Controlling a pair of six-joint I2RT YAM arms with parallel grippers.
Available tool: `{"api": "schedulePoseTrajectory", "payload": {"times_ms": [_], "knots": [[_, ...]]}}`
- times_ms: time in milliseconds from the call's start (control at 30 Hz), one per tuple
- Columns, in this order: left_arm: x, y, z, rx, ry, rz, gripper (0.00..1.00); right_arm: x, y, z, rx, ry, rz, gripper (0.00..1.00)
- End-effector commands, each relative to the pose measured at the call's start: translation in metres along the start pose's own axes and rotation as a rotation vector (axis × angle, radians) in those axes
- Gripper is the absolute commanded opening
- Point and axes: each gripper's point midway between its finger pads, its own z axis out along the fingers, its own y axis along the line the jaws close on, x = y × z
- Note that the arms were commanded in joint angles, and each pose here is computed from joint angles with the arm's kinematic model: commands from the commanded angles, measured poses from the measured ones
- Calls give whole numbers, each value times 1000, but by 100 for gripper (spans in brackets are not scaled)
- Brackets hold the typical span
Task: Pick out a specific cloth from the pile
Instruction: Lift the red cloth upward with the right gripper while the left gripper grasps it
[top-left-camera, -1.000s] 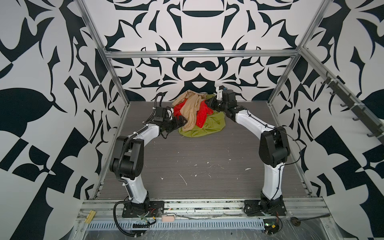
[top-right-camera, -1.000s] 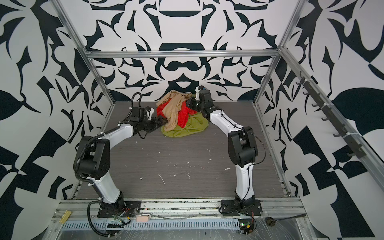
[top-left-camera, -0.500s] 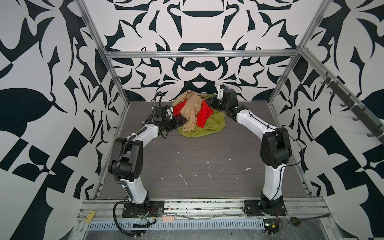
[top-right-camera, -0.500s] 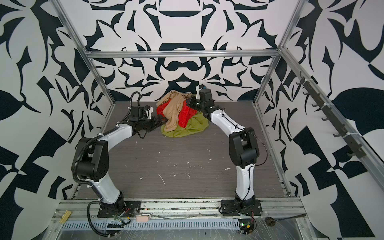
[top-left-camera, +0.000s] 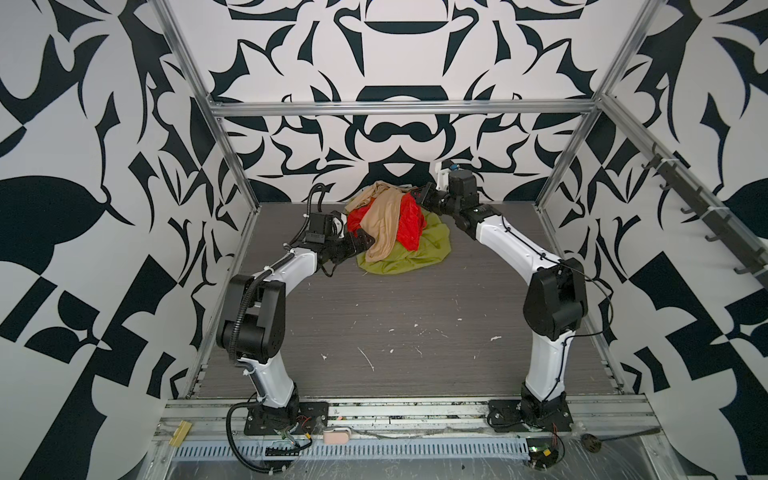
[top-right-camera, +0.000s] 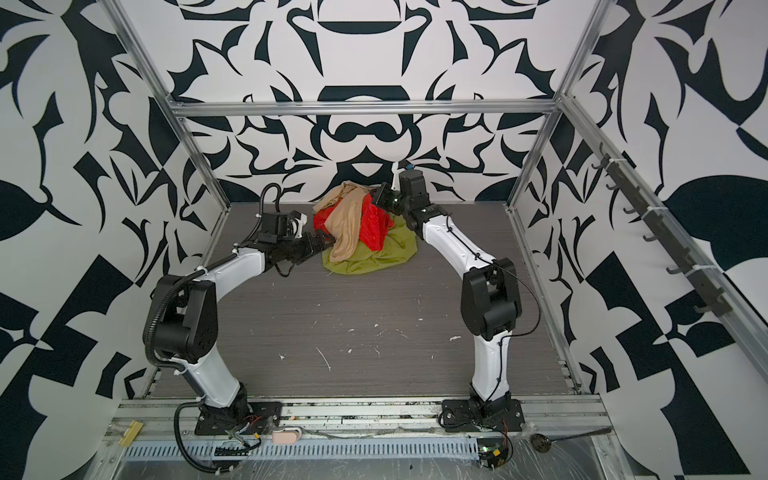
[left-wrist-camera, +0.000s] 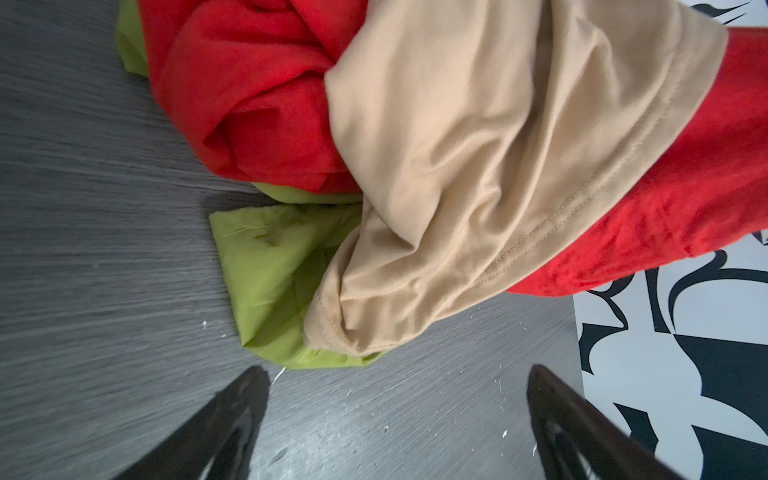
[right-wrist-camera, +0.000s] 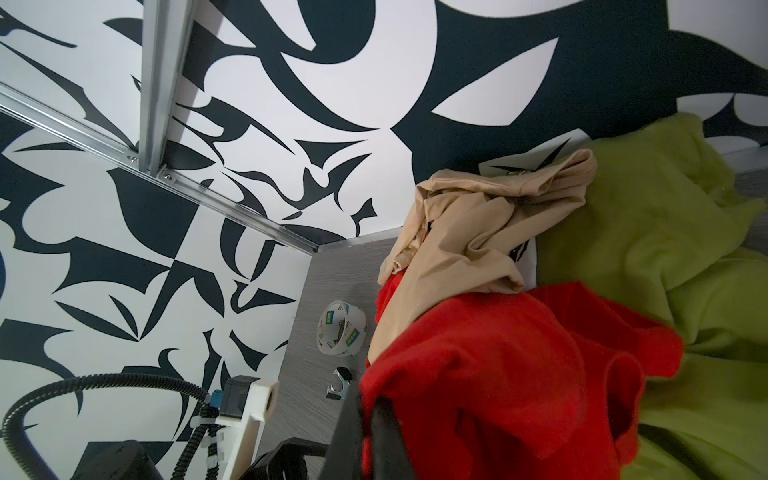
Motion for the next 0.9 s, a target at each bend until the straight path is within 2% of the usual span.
{"api": "schedulePoseTrajectory", "payload": {"times_ms": [0, 867], "knots": [[-5, -10, -10, 26, -20, 11, 99, -45, 59, -30, -109, -126, -81, 0], [-5, -7, -17, 24, -33, 9, 99, -87, 101, -43, -144, -198, -147, 0]]}}
